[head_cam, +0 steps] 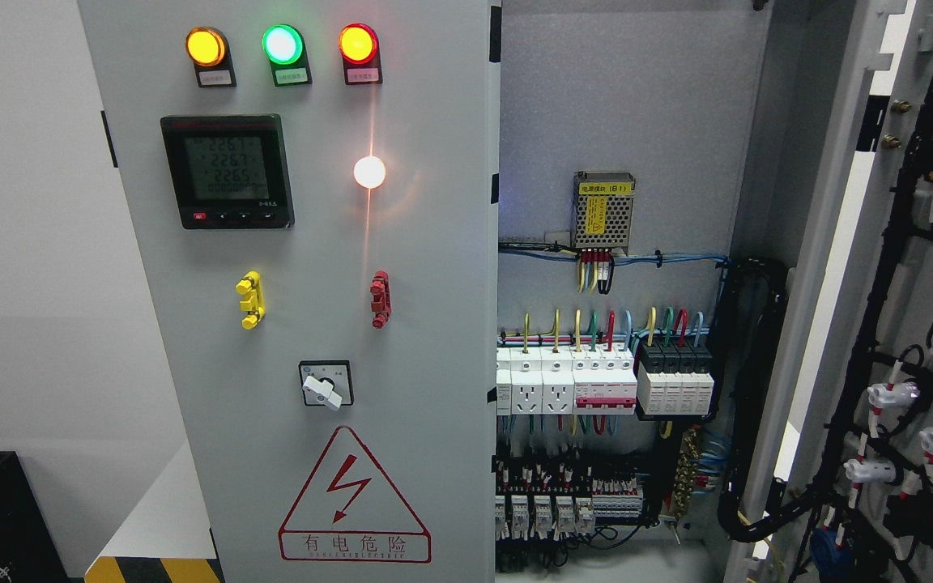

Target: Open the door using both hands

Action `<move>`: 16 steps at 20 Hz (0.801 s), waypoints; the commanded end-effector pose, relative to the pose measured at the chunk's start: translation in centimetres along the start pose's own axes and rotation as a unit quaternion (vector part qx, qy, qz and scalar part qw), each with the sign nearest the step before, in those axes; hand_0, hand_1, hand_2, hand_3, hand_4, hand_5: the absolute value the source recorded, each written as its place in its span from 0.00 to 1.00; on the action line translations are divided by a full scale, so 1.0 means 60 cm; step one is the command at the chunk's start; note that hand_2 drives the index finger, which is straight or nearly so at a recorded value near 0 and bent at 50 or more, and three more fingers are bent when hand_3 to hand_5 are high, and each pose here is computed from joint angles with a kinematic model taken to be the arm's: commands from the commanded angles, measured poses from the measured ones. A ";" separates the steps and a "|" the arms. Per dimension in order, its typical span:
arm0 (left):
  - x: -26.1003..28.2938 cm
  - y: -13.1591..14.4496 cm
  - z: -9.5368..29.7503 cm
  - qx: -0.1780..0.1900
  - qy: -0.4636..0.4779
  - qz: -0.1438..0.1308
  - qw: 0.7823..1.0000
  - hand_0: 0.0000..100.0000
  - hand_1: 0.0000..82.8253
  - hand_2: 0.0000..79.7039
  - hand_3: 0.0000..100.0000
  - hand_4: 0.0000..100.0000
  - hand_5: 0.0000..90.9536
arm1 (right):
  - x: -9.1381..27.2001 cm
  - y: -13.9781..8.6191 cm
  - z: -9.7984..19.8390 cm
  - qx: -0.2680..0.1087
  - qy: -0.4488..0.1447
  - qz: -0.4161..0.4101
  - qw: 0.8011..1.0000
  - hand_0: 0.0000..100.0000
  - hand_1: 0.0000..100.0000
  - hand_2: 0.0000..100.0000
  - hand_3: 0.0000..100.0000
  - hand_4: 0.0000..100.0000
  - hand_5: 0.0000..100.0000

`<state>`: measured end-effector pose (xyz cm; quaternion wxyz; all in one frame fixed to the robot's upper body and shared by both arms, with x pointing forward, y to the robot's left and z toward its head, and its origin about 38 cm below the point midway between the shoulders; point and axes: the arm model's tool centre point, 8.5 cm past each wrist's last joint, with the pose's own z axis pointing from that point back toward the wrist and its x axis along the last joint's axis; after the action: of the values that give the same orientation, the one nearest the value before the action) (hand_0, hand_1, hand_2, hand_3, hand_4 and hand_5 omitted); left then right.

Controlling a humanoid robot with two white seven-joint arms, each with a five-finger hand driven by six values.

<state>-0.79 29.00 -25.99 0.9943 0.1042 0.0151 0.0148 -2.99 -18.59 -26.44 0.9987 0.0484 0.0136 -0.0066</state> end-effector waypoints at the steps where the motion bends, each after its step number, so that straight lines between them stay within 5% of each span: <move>1: -0.044 -0.049 0.008 -0.016 0.037 0.013 0.999 0.00 0.00 0.00 0.00 0.00 0.00 | 0.000 0.000 0.000 0.000 0.000 0.000 1.000 0.19 0.00 0.00 0.00 0.00 0.00; 10: -0.032 -0.044 0.009 -0.006 0.016 0.016 1.000 0.00 0.00 0.00 0.00 0.00 0.00 | 0.061 -0.012 0.005 -0.002 -0.079 0.003 0.997 0.19 0.00 0.00 0.00 0.00 0.00; 16: -0.027 -0.041 0.009 0.011 -0.001 0.019 1.000 0.00 0.00 0.00 0.00 0.00 0.00 | 0.135 -0.018 0.045 0.001 -0.198 0.008 0.980 0.19 0.00 0.00 0.00 0.00 0.00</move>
<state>-1.30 27.98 -25.90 0.9921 0.1222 0.0038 0.0286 -4.38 -19.35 -26.35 0.9989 0.0447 -0.0076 -0.0110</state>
